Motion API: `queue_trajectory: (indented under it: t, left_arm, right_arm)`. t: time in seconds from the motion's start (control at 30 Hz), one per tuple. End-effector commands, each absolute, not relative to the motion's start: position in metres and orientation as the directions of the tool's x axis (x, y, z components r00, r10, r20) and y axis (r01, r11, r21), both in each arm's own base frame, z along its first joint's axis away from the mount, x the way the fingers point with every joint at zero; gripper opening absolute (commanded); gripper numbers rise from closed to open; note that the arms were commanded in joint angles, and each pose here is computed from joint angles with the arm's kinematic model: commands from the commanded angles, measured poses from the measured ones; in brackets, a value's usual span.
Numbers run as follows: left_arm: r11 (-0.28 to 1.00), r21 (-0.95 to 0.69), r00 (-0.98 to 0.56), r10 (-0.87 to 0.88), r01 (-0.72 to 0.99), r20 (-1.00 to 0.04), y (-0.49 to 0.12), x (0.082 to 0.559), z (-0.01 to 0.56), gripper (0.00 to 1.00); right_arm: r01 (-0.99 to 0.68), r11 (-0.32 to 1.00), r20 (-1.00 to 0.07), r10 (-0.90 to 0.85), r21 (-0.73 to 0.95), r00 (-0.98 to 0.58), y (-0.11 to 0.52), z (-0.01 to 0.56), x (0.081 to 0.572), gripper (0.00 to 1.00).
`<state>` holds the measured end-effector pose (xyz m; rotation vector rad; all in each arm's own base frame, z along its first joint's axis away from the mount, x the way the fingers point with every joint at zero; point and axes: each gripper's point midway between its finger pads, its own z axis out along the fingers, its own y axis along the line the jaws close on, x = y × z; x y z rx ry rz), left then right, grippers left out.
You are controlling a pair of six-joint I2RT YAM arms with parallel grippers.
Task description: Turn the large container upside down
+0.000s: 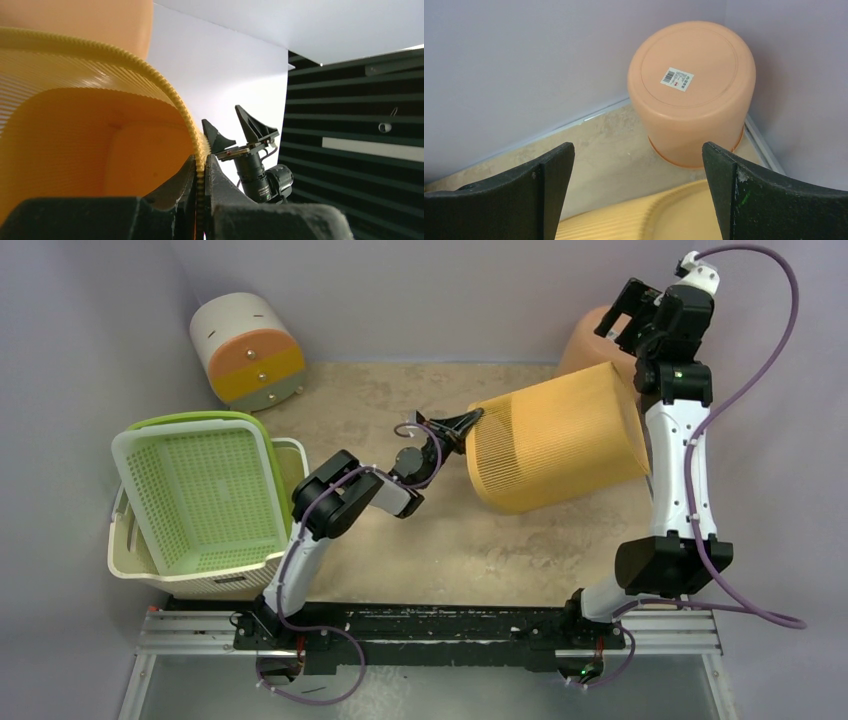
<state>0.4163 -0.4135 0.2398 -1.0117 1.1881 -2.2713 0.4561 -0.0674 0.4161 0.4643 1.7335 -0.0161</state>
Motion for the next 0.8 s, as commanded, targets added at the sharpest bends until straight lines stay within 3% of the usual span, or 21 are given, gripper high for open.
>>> queue_trajectory:
  t: [0.0,0.4,0.57,0.67,0.7,0.77]
  left_arm:
    - [-0.627,-0.777,-0.666,-0.555,-0.059,0.498,-0.382,0.416,0.221,0.0]
    - [-0.283,-0.947,-0.706,-0.639,-0.154,0.305,-0.369,0.44,0.135,0.0]
    - [0.001,-0.976,-0.741,-0.65,-0.219,0.166,-0.371,0.437,0.083,0.18]
    - [0.198,-0.955,-0.765,-0.642,-0.221,0.044,-0.368,0.437,0.057,0.24]
    - [0.238,-0.944,-0.768,-0.641,-0.228,0.023,-0.365,0.438,0.052,0.31]
    - [0.302,-0.927,-0.777,-0.629,-0.222,-0.019,-0.363,0.441,0.048,0.34]
  right_arm:
    - [0.274,0.93,-0.956,0.279,0.245,-0.094,-0.064,0.435,0.45,1.0]
    - [0.217,0.944,-0.956,0.274,0.247,-0.102,-0.054,0.436,0.451,1.0]
    - [0.179,0.951,-0.954,0.275,0.251,-0.122,-0.047,0.431,0.45,1.0]
    - [0.168,0.954,-0.953,0.273,0.25,-0.13,-0.044,0.429,0.447,1.0]
    - [0.167,0.954,-0.953,0.273,0.25,-0.133,-0.044,0.428,0.446,1.0]
    - [0.164,0.954,-0.952,0.274,0.25,-0.138,-0.043,0.425,0.445,1.0]
